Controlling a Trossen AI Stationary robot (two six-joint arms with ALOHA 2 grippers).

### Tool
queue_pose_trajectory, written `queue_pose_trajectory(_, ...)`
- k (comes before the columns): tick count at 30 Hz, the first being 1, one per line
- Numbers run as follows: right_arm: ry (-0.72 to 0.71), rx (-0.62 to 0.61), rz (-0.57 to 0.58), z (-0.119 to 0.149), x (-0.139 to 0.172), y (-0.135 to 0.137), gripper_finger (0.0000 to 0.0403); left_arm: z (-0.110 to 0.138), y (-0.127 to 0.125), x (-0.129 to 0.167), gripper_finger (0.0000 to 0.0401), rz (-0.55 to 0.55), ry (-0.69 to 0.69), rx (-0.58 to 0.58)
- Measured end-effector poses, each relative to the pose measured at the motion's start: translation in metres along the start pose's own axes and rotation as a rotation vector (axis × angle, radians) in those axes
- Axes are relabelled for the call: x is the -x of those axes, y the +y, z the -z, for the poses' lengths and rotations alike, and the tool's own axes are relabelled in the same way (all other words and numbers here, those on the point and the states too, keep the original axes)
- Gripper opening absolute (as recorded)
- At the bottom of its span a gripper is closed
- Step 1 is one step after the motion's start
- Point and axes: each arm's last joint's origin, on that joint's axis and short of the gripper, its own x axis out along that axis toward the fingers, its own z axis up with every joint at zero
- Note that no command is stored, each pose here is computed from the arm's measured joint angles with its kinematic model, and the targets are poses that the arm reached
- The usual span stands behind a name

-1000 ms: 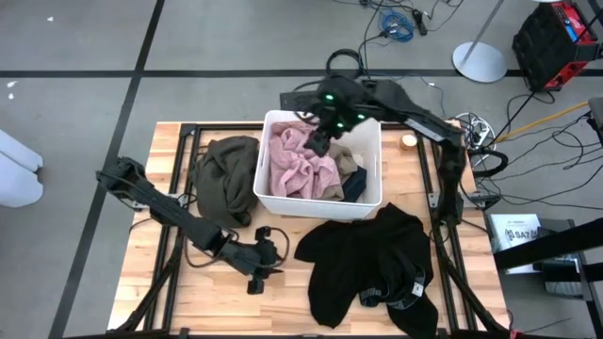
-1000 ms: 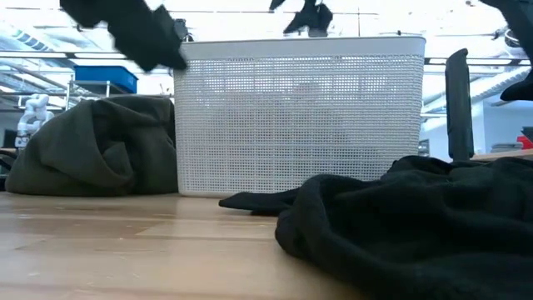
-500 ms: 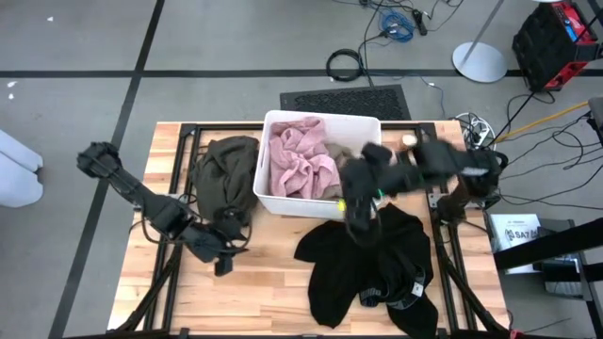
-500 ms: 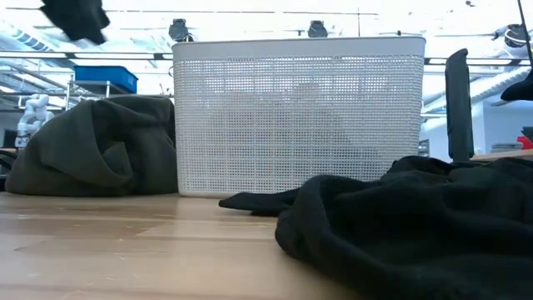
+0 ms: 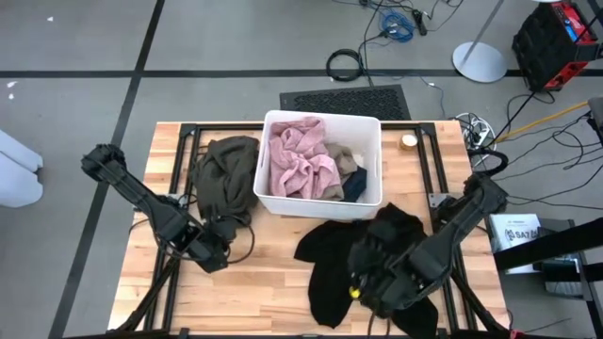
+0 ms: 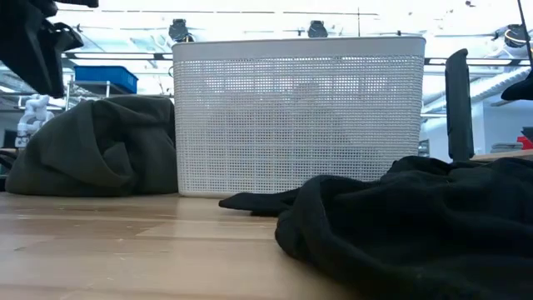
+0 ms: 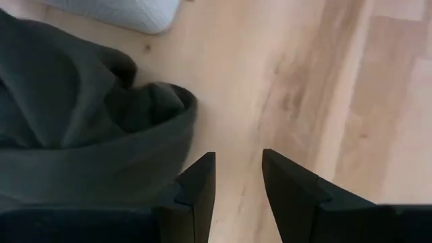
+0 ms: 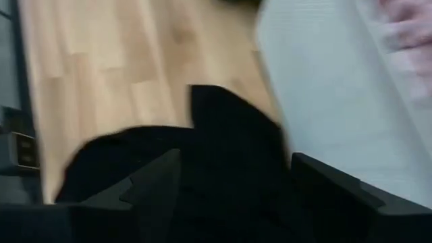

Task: Sort clothes
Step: Fold the gray jacket

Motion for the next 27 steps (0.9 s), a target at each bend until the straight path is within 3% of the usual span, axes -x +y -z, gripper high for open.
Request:
queue_pose_trajectory(5, -0.049, -0.013, -0.088, 0.019, -0.044, 0.018, 0.0267, -0.003, 0.004, -0.002, 0.013, -0.038, -0.011, -0.016)
queue_pose_trajectory(10, -0.042, -0.039, -0.094, 0.026, -0.072, 0.014, 0.0267, -0.004, 0.011, -0.004, 0.013, -0.099, -0.002, -0.019)
queue_pose_trajectory(16, -0.023, -0.001, -0.061, 0.025, -0.081, 0.006, 0.0267, -0.006, 0.002, -0.003, 0.013, 0.015, 0.005, -0.423)
queue_pose_trajectory(20, -0.026, 0.011, -0.054, 0.022, -0.083, 0.003, 0.0267, -0.005, 0.003, -0.003, 0.013, -0.018, -0.003, -0.667)
queue_pose_trajectory(23, -0.022, 0.012, -0.055, 0.021, -0.085, 0.002, 0.0267, -0.005, 0.009, -0.004, 0.013, -0.056, 0.034, -0.787)
queue_pose_trajectory(27, -0.013, 0.014, -0.065, 0.021, -0.084, 0.003, 0.0267, -0.002, 0.016, -0.012, 0.013, -0.082, 0.09, -0.842)
